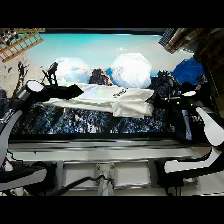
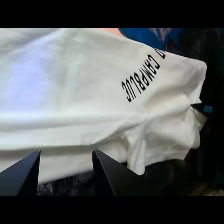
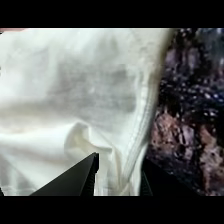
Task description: Fold the clothes and pants, and hang the long-sleeved shirts on hangers.
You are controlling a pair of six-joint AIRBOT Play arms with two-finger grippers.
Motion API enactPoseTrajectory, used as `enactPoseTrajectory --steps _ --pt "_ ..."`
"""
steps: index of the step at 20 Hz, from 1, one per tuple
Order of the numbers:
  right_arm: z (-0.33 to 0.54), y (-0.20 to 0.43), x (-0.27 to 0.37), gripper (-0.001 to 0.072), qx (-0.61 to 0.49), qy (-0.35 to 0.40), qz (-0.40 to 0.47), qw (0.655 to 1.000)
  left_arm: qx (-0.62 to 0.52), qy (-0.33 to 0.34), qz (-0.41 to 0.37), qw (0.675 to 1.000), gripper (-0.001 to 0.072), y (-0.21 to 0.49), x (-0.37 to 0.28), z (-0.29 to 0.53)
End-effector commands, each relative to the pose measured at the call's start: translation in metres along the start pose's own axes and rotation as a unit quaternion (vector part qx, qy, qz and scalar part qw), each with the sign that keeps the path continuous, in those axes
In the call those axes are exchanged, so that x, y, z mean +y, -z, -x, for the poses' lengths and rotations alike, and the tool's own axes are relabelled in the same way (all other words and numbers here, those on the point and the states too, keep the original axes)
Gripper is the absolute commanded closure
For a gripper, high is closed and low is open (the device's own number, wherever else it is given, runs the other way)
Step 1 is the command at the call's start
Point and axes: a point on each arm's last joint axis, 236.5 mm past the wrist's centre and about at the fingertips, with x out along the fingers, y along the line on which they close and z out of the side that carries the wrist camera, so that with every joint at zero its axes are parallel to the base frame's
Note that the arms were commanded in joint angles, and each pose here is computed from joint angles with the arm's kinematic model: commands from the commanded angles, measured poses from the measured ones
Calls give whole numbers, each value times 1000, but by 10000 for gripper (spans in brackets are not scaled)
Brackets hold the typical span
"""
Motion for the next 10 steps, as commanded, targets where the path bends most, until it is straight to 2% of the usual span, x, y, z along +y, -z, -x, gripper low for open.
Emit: enactPoseTrajectory --steps 1,8,9,10 --pt "0 4 4 408 9 -8 1 1000 0 12 11 1000 359 1 -8 -7" --pt "-20 8 12 413 18 10 30 999 0 16 15 1000 359 1 -9 -8" --pt "-27 11 13 441 26 9 28 999 1 18 15 1000 360 2 -11 -8" --pt "-32 11 15 563 30 10 30 999 4 19 10 1000 377 4 -13 -9"
